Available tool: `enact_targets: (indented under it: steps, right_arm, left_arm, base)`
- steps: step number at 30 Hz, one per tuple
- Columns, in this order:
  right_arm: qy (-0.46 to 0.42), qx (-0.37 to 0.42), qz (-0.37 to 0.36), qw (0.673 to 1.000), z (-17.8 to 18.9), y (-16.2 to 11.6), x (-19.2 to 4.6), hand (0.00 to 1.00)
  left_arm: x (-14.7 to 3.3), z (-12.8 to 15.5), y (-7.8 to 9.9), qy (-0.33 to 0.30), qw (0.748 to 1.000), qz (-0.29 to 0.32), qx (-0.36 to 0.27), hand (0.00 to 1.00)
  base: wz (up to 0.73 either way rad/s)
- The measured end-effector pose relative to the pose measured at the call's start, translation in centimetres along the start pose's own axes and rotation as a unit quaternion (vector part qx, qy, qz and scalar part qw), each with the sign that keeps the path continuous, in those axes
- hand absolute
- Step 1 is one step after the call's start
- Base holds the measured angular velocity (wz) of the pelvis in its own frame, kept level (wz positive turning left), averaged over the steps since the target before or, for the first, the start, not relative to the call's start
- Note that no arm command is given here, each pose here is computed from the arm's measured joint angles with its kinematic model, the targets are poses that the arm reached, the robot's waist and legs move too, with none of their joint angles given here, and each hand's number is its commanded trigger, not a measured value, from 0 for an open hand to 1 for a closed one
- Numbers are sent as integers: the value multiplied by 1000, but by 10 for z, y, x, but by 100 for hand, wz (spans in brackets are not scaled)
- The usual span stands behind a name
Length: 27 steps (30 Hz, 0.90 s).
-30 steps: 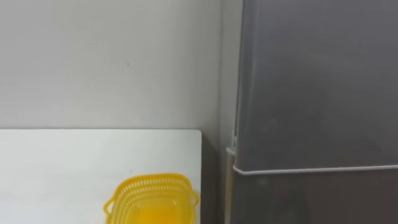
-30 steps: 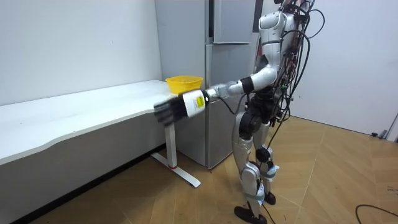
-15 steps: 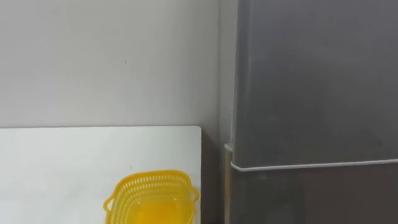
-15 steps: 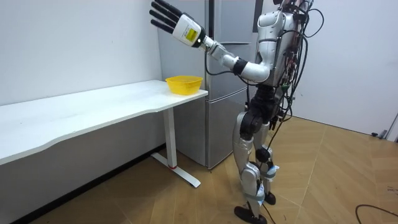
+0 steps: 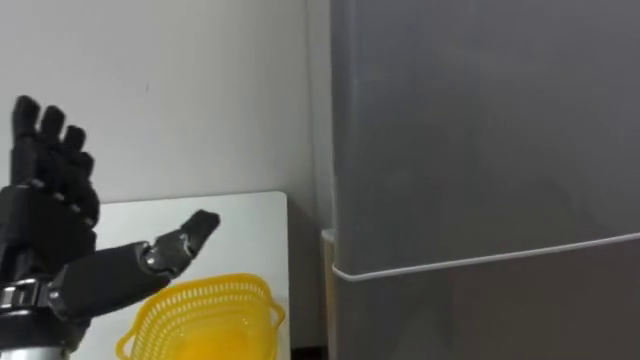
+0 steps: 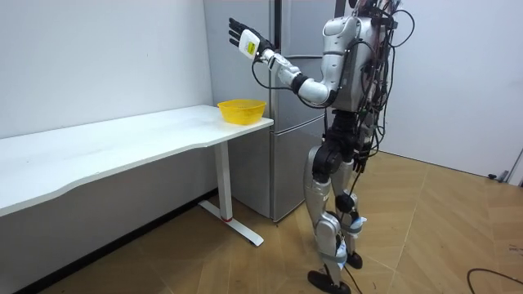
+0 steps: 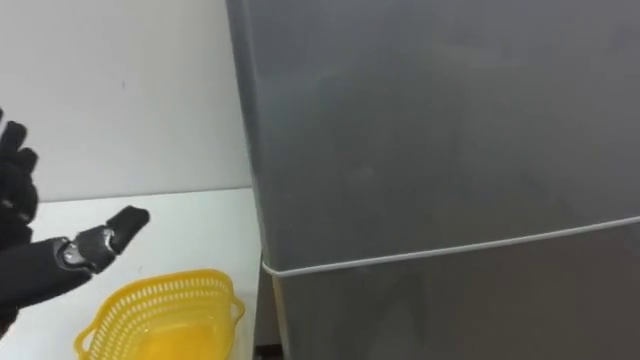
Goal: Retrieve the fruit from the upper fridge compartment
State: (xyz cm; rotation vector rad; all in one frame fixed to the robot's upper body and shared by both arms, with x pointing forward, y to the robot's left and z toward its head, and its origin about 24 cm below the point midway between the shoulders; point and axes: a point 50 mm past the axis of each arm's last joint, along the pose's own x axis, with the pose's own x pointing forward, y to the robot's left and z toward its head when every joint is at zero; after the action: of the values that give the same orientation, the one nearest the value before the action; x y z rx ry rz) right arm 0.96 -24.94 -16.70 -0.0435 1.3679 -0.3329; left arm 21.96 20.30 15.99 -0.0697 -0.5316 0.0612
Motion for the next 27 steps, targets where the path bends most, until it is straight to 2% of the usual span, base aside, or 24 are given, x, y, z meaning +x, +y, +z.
enact_targets:
  steps: [14, 27]
  right_arm:
    - [12, -12, -2, 1000, 5, -2, 1, 0]
    - [27, -22, -5, 999, 2, -4, 2, 0]
  left_arm:
    - [4, -7, -33, 33, 985, -161, -44, 0]
    - [0, -10, -47, 43, 967, -240, -78, 0]
  base:
    - [-5]
    - [-2]
